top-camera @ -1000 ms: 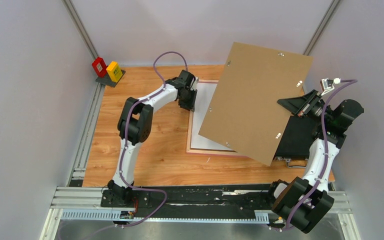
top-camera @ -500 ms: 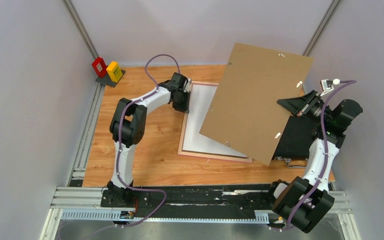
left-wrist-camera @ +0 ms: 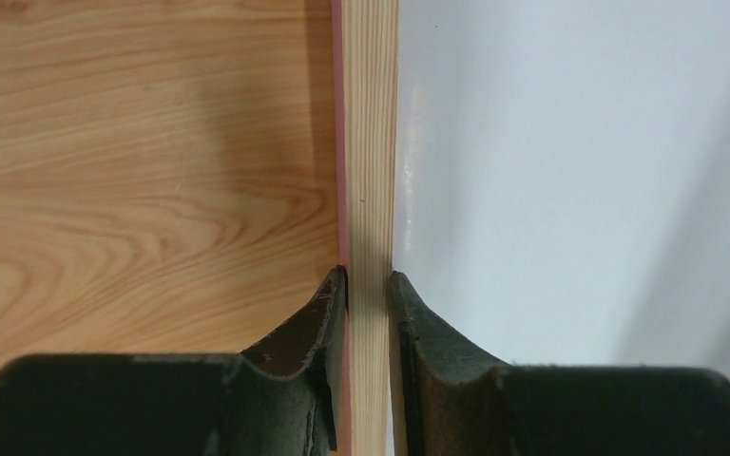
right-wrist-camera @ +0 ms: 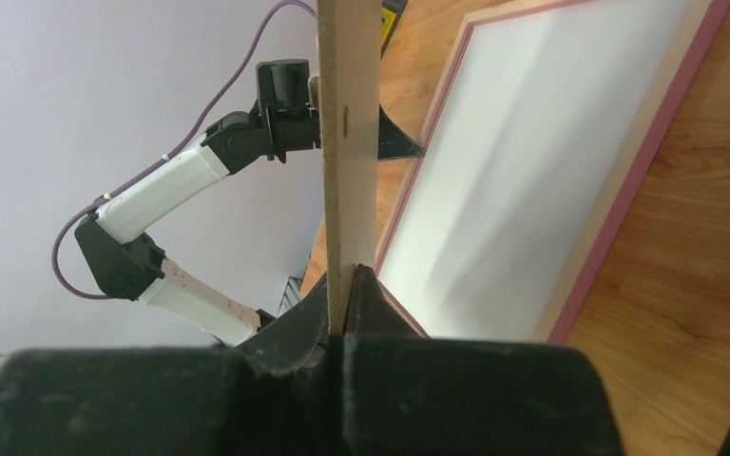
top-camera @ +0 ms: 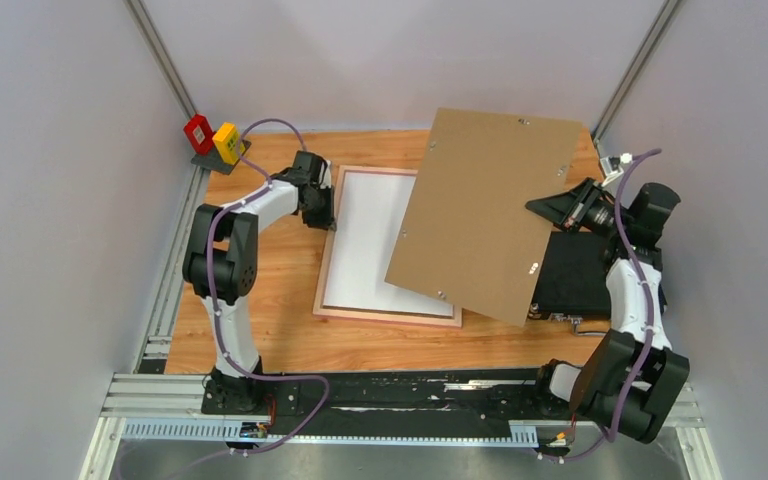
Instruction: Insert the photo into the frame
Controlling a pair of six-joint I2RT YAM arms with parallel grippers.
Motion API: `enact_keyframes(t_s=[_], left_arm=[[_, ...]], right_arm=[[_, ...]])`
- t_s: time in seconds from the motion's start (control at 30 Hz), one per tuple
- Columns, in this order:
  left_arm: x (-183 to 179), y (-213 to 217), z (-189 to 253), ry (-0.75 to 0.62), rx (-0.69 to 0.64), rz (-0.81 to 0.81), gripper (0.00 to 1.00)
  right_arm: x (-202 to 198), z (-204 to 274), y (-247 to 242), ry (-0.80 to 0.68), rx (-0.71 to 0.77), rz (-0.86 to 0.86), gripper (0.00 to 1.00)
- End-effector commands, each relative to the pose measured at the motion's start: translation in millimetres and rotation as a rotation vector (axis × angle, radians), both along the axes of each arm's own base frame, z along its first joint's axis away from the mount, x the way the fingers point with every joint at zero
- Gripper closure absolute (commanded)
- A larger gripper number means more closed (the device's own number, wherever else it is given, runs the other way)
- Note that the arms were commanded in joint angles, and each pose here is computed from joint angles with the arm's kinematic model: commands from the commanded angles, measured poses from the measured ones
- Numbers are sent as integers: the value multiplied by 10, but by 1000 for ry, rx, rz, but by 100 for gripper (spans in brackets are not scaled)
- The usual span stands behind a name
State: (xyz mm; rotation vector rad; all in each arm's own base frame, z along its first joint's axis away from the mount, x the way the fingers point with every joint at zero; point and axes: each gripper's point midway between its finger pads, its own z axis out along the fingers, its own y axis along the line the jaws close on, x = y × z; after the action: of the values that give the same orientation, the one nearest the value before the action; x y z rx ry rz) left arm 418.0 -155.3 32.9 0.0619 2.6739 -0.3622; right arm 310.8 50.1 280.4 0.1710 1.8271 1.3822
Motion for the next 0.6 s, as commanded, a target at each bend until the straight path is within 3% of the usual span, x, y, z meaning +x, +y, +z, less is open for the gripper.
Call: enact_keyframes(t_s=[0.0, 0.33, 0.57], left_arm=[[67, 88, 279, -87, -40, 79, 100], [-14, 36, 357, -114, -113, 90, 100], [-96, -25, 393, -117, -165, 88, 68]], right_arm=[[114, 96, 171, -70, -56, 59, 100], [429, -201, 574, 13, -27, 240, 100], [647, -392, 797, 66, -5, 310, 100]])
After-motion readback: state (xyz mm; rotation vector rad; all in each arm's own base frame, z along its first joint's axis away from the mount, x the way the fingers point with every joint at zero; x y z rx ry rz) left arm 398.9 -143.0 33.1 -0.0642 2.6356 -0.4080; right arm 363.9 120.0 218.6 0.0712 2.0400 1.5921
